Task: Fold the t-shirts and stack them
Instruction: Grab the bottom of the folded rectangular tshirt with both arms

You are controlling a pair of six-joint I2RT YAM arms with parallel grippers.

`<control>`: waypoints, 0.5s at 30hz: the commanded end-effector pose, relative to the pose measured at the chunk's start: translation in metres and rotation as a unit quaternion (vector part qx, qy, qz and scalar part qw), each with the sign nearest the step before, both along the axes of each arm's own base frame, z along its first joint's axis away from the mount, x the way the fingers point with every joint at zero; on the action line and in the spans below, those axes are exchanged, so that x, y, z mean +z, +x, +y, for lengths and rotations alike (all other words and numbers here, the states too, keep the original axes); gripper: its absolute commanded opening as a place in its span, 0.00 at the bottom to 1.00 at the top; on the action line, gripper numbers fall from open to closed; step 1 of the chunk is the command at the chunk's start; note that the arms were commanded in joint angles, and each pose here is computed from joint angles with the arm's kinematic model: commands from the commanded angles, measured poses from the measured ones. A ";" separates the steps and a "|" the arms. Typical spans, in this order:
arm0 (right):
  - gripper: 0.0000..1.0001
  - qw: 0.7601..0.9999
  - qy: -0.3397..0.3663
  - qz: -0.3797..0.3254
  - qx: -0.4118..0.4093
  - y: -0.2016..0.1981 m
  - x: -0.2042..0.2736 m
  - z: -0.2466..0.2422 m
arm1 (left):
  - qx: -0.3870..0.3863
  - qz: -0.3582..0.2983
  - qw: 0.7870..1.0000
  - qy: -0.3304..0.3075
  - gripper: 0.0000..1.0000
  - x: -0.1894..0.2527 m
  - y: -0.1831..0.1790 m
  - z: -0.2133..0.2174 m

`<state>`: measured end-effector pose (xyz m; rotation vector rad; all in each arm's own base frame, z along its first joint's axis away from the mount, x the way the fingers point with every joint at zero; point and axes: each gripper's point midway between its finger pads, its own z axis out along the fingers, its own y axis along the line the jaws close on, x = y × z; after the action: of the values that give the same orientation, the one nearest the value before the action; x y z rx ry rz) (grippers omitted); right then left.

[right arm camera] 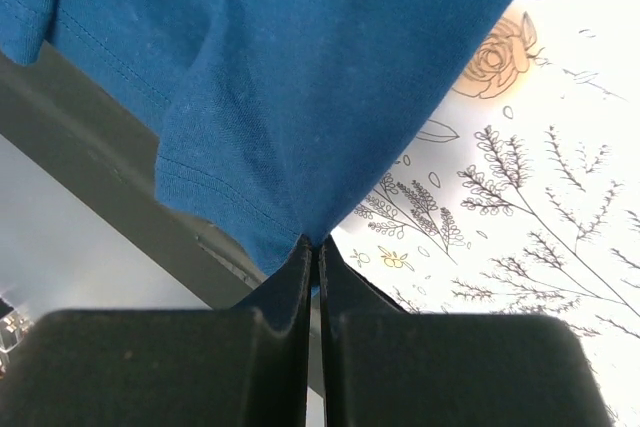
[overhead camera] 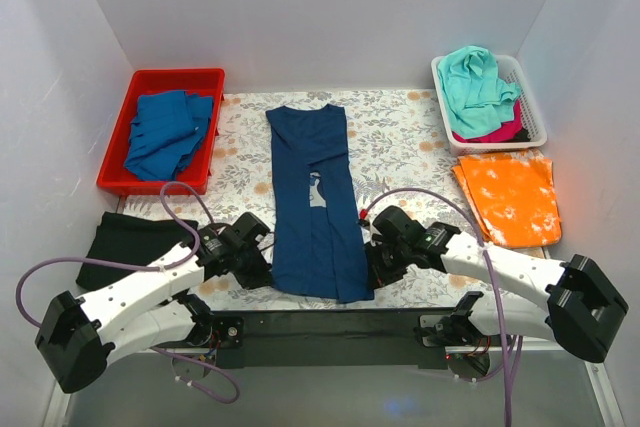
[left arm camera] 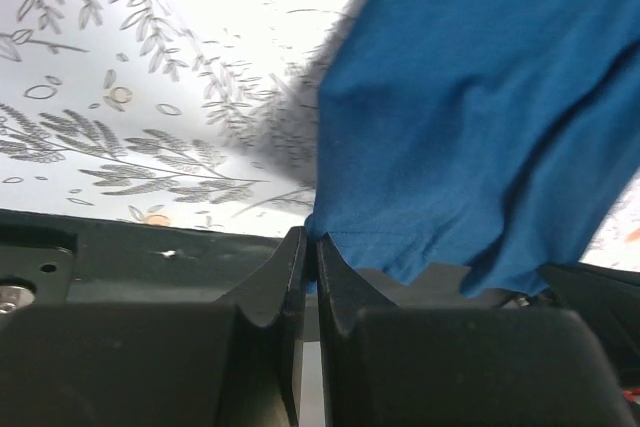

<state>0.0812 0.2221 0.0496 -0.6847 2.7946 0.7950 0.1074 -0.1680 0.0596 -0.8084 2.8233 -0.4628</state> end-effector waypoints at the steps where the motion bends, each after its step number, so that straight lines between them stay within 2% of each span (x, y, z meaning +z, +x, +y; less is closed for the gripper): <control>1: 0.01 1.000 0.009 -0.030 -0.004 0.013 0.022 0.008 | 0.018 -0.034 0.999 0.005 0.00 0.022 0.018 -0.004; 10: 0.01 0.985 -0.018 -0.164 -0.041 0.085 0.075 0.026 | 0.071 -0.143 0.984 0.083 0.00 0.075 0.082 0.002; 15: 0.01 0.974 -0.052 -0.211 -0.064 0.140 0.087 0.026 | 0.084 -0.166 0.972 0.143 0.00 0.079 0.114 -0.001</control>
<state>0.1825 0.2583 0.1284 -0.6197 2.5283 0.5636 0.1983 -0.1801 0.1311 -0.8083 2.5228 -0.2765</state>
